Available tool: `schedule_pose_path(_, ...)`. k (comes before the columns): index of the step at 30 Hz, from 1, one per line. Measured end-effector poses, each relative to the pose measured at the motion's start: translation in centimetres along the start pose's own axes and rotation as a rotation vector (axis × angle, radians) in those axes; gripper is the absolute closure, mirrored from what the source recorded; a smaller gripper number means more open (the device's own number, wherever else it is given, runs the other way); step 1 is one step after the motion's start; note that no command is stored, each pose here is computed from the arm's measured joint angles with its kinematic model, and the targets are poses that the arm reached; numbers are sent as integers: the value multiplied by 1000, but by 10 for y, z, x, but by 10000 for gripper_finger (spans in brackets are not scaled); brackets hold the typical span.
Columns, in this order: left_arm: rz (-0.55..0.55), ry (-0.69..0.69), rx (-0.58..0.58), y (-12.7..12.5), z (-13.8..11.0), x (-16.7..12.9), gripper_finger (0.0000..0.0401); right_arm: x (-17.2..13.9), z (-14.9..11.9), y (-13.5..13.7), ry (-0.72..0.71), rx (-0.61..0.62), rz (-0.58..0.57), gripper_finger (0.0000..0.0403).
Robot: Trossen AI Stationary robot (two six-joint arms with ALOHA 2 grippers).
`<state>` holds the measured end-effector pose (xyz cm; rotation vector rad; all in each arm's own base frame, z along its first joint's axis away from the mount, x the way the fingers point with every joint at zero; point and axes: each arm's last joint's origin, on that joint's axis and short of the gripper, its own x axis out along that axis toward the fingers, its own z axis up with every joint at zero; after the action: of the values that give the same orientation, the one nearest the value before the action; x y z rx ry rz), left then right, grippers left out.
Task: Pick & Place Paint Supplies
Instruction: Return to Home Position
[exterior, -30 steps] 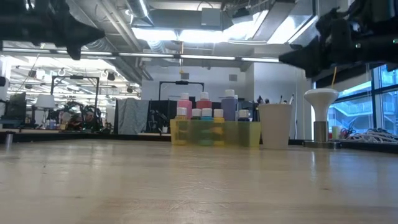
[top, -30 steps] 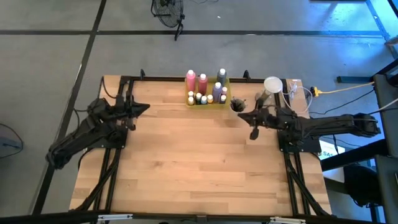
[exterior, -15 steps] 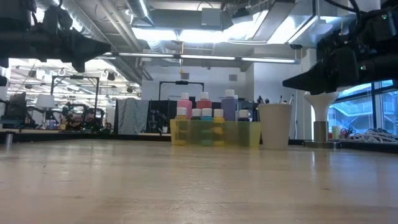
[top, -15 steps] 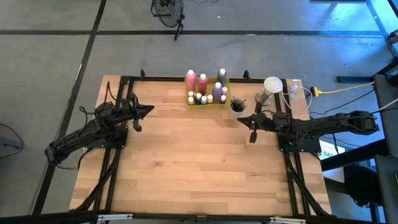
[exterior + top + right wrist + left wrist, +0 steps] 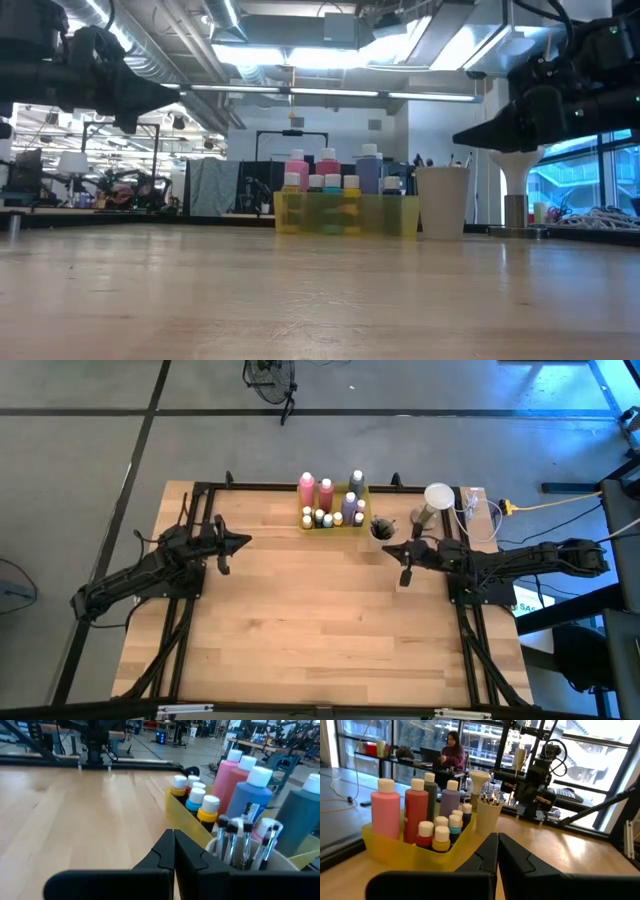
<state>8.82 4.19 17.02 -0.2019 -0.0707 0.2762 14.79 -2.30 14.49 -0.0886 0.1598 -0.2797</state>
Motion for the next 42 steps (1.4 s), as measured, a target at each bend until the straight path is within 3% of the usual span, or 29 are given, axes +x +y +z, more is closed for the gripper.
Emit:
schedule_pose_path(4,0,1,-4,0,0,0,395,0,-5,1,51,10,9,402)
schedule_pose_path(10,1,2,-4,0,0,0,391,0,-9,1,95,189,16,402)
schedule_pose_path(23,2,2,-4,0,0,0,391,-11,-4,3,86,191,43,402)
schedule_pose_path(42,1,1,-4,0,0,0,389,-54,33,-9,-336,261,51,402)
